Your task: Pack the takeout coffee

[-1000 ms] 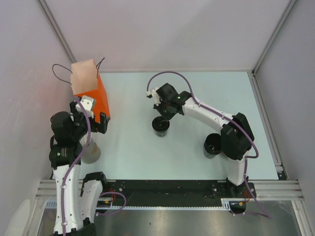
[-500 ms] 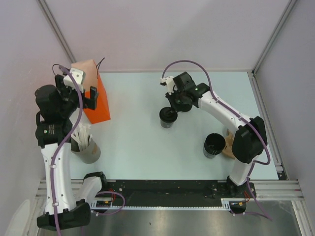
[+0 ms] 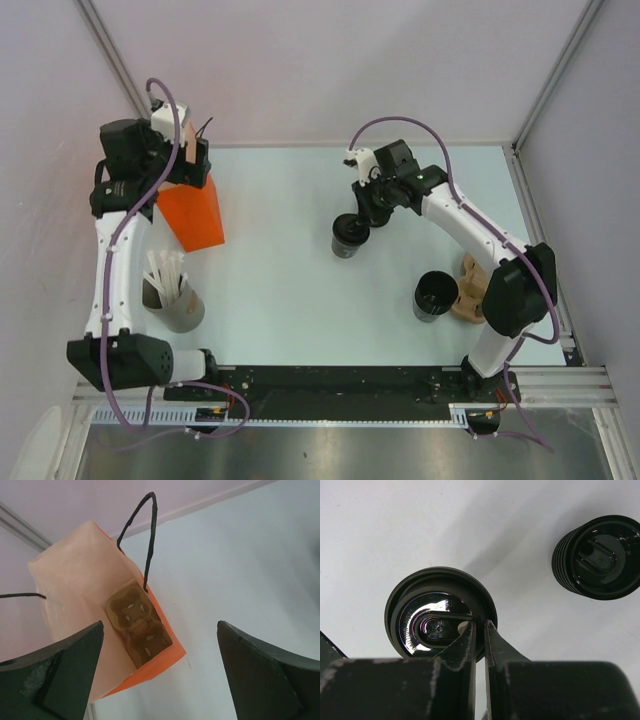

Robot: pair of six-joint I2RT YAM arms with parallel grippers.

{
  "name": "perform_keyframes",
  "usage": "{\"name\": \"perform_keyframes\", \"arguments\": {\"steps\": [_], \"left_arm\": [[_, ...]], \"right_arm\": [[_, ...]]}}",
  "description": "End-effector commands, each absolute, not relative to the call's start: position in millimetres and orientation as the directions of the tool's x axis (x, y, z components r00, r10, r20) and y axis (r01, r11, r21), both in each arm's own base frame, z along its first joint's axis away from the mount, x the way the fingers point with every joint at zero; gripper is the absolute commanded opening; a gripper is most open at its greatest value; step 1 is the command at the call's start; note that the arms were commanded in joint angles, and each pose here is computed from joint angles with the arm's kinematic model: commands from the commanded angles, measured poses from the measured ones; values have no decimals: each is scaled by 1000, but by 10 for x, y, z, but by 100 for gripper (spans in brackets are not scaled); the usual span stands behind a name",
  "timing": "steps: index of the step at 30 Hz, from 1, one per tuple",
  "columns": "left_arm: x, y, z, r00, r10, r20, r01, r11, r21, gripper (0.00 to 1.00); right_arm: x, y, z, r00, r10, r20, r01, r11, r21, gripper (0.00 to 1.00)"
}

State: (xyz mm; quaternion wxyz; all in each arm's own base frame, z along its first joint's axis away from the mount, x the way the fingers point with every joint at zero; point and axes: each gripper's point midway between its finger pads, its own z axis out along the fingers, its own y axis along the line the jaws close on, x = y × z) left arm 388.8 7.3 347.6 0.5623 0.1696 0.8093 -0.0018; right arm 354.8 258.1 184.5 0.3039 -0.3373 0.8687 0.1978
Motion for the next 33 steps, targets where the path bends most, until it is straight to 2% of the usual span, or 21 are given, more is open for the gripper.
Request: {"name": "perform_keyframes", "arguments": {"steps": [1,7,13,20,23,26,30,33], "left_arm": [[4083,1,3699,-273,269,-924,268,943,195,100],[4393,44,3796,-250,296,-922,236,942,239,100],[4678,-29,3632,-281,334,-900,252,930,267,95],[4842,-64,3499,-300,354,-886,249,925,285,84],[4870,-36,3504,-298,357,-885,238,926,293,76],[4892,-167,3479,-292,373,-881,258,917,303,63],[4901,-215,3455,-294,390,-873,265,910,318,39],[4897,-264,3409,-299,408,-863,276,902,331,26]], "right_arm": [[3535,2587,2147,-531,-433,-728,-733,666,139,0],[3565,2532,2147,-545,-412,-730,-725,669,163,0],[3535,2532,2196,-534,-406,-742,-740,649,178,0],[3552,2468,2229,-533,-392,-750,-738,649,185,0],[3562,2447,2222,-536,-388,-750,-735,651,189,0],[3575,2433,2222,-537,-384,-751,-733,652,191,0],[3587,2418,2227,-539,-378,-753,-729,657,192,0],[3590,2400,2224,-545,-373,-751,-725,660,198,0]]}}
